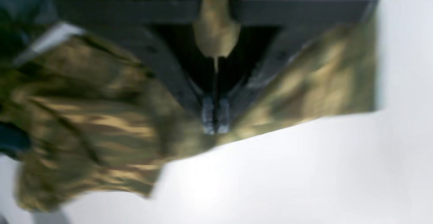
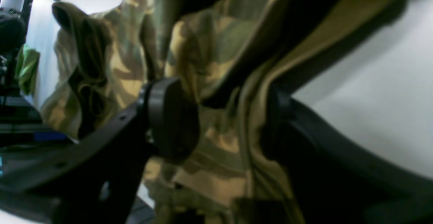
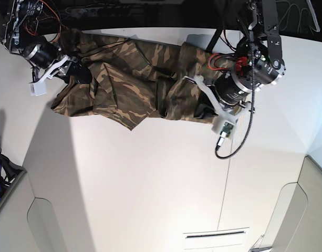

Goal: Fold the T-shirt properly
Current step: 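Release the left gripper and pull both grippers back from the shirt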

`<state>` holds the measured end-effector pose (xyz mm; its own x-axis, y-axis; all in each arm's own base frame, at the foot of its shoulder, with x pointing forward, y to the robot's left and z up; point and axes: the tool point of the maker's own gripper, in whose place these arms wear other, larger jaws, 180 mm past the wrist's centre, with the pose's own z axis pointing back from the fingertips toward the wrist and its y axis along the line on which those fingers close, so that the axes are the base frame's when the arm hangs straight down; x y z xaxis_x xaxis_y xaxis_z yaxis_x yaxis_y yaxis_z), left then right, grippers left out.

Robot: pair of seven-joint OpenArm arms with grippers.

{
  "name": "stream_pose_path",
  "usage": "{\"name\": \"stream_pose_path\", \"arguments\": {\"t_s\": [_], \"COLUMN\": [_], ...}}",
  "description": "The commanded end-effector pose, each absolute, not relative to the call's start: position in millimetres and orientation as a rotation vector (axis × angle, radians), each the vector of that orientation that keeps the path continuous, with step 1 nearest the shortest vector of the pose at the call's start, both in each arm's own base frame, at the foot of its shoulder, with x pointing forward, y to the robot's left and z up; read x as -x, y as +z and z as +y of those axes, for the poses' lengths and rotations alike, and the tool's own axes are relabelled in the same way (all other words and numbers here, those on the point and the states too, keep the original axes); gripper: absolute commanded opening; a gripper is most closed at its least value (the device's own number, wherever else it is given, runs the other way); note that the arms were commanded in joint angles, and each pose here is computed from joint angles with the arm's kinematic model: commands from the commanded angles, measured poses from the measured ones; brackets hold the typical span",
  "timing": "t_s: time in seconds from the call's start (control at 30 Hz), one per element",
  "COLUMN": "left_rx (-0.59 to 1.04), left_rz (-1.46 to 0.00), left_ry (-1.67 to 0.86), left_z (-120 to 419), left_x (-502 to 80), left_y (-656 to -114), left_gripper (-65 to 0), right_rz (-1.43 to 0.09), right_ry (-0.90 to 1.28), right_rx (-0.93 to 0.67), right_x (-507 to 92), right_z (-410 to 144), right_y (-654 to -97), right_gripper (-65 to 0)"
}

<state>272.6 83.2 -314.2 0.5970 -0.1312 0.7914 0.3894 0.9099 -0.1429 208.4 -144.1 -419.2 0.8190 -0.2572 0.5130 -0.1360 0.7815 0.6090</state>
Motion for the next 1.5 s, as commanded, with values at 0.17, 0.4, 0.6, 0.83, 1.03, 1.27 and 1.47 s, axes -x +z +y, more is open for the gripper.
{"name": "stream_pose_path", "arguments": {"t_s": [0.17, 0.4, 0.6, 0.83, 1.03, 1.27, 1.47], "left_rx": [0.249, 0.148, 0.125, 0.132, 0.110, 0.077, 0.033], "left_rz": [-0.936, -0.919, -0.849, -0.744, -0.754, -0.785, -0.786], "left_ry": [-0.261, -0.250, -0.196, -0.123, -0.081, -0.025, 0.040], "left_z": [123.2, 161.5, 184.9, 202.6, 218.1, 248.2, 286.3], "left_x": [-281.8, -282.5, -278.9, -268.7, -268.4, -268.5, -261.5], "left_y": [-299.8, -300.6, -324.5, -361.4, -359.1, -346.7, -332.5], "left_gripper": [-51.2, -48.9, -33.6, -33.6, -33.6, -33.6, -33.6], "right_rz": [-0.597, -0.602, -0.574, -0.555, -0.561, -0.572, -0.581], "right_ry": [-0.044, -0.025, 0.046, 0.089, 0.086, 0.128, 0.146], "right_rx": [-0.673, -0.682, -0.714, -0.722, -0.723, -0.660, -0.566], "right_x": [-204.9, -211.1, -212.2, -212.6, -216.6, -229.4, -237.3], "right_z": [-144.1, -138.8, -114.0, -89.7, -83.6, -92.5, -132.7], "right_y": [-420.8, -418.1, -419.4, -424.2, -423.9, -423.7, -420.9], "right_gripper": [-30.5, -30.7, -30.7, -36.4, -65.0, -65.0, -65.0]}}
